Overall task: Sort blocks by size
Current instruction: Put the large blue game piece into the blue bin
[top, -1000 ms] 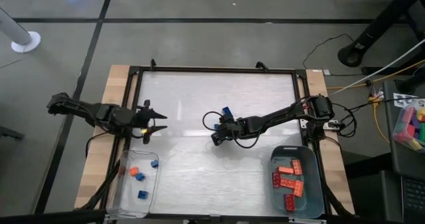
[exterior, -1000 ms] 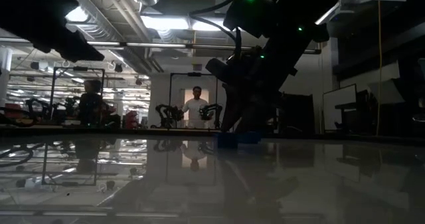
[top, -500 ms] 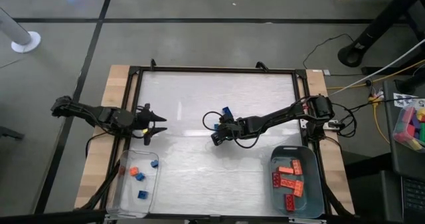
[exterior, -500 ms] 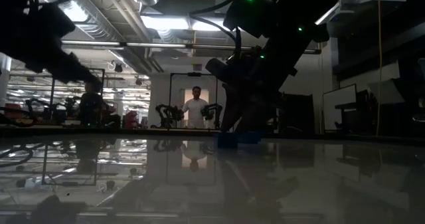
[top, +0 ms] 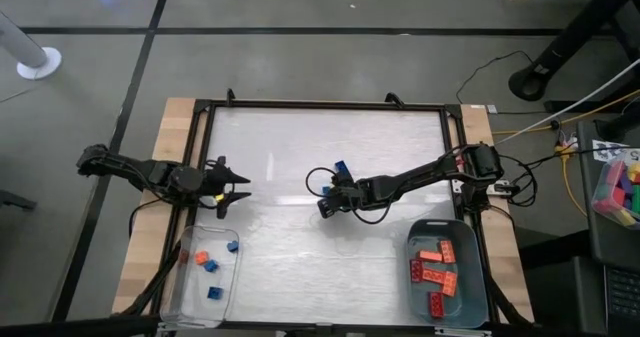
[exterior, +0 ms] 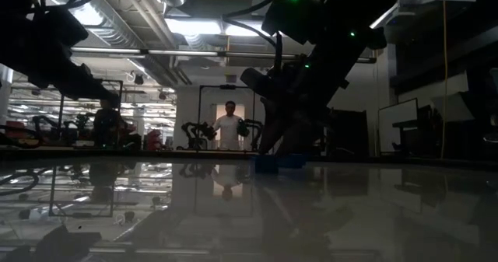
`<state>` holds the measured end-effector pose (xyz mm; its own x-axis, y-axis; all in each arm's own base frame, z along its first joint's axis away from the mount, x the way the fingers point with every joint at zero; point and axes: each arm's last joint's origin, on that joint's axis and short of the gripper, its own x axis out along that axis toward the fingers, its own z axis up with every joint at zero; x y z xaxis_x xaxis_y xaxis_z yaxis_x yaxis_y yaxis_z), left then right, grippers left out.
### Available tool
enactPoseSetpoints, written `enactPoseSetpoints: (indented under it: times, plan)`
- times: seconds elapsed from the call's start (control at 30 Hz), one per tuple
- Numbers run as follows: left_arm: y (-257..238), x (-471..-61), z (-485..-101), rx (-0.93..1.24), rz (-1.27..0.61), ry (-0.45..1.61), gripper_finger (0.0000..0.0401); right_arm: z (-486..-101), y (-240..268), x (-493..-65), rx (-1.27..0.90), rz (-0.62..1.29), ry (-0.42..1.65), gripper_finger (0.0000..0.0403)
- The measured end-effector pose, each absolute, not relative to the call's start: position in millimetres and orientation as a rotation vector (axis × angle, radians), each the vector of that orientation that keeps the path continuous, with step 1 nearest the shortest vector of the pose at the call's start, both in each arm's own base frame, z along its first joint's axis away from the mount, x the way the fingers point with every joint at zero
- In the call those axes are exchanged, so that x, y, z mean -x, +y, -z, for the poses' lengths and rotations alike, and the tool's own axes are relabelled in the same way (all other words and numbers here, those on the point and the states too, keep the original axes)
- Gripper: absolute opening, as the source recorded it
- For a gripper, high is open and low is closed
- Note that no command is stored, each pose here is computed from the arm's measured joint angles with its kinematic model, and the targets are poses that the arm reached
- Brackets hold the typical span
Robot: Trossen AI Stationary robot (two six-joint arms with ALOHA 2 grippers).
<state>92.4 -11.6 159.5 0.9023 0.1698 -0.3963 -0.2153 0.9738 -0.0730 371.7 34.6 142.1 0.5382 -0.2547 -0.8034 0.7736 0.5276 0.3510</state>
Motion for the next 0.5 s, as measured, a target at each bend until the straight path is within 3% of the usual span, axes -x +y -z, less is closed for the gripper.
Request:
enactPoseSetpoints:
  times: [0.5]
  plan:
    - [-11.5,-92.3,-159.5,0.116,-0.200,0.400,0.0182,-147.0,38.0,-379.2,-0.811,0.643,0.679,0.0136]
